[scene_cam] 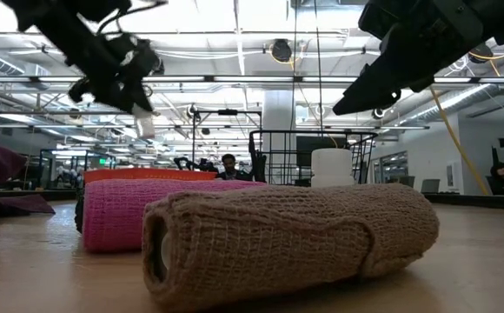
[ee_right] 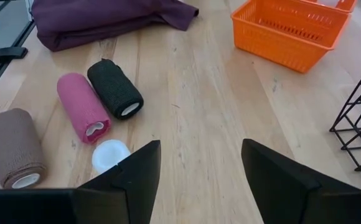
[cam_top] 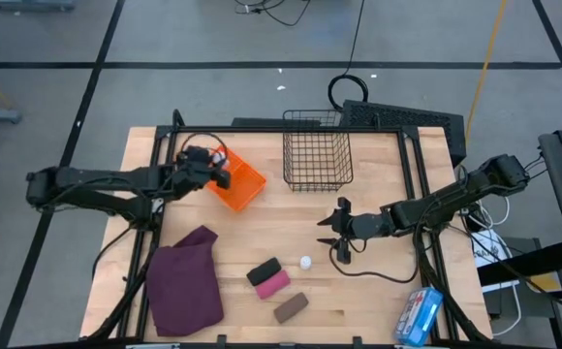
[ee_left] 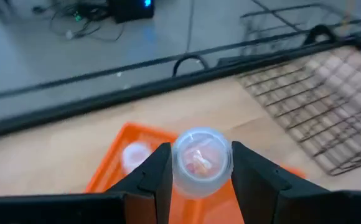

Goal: Pick & Place Medicine items
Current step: Put the white pill bottle into the top orange basket

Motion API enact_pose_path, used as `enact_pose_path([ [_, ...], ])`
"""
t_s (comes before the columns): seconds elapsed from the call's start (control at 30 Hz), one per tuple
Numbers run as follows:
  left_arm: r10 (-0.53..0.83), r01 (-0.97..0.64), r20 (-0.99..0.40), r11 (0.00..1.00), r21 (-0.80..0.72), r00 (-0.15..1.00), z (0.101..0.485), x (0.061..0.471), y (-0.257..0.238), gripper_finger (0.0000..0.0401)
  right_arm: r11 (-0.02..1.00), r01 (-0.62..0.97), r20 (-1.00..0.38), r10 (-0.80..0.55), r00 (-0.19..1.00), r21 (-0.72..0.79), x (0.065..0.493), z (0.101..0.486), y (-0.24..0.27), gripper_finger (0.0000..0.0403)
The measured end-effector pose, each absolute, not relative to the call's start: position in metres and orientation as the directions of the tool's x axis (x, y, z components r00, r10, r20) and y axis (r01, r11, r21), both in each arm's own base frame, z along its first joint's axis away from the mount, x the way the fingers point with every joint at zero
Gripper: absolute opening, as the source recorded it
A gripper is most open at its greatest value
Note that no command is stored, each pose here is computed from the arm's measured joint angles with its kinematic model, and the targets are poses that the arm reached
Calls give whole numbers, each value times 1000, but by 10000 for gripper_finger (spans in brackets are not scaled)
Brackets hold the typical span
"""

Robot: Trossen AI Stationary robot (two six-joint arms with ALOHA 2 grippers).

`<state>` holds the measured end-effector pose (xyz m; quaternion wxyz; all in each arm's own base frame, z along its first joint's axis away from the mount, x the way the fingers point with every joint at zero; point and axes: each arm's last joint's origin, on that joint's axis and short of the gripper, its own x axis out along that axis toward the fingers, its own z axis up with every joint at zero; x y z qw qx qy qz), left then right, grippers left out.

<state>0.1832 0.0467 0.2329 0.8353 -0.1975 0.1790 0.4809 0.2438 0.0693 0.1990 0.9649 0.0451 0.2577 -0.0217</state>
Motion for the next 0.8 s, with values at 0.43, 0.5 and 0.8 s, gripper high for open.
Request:
enact_pose_path([
  [0.43,740,-958,-612,256,-130,281,175,156,68,134,995,68,-499,-23,867,73,244,199,69,210],
  [0.5,730,-962,-628,241,-132,269,170,153,69,134,995,68,-499,-23,866,73,244,199,69,210],
  [0.8,692,-972,-687,217,-94,221,154,156,72,134,995,69,-499,-24,866,73,244,199,69,210],
])
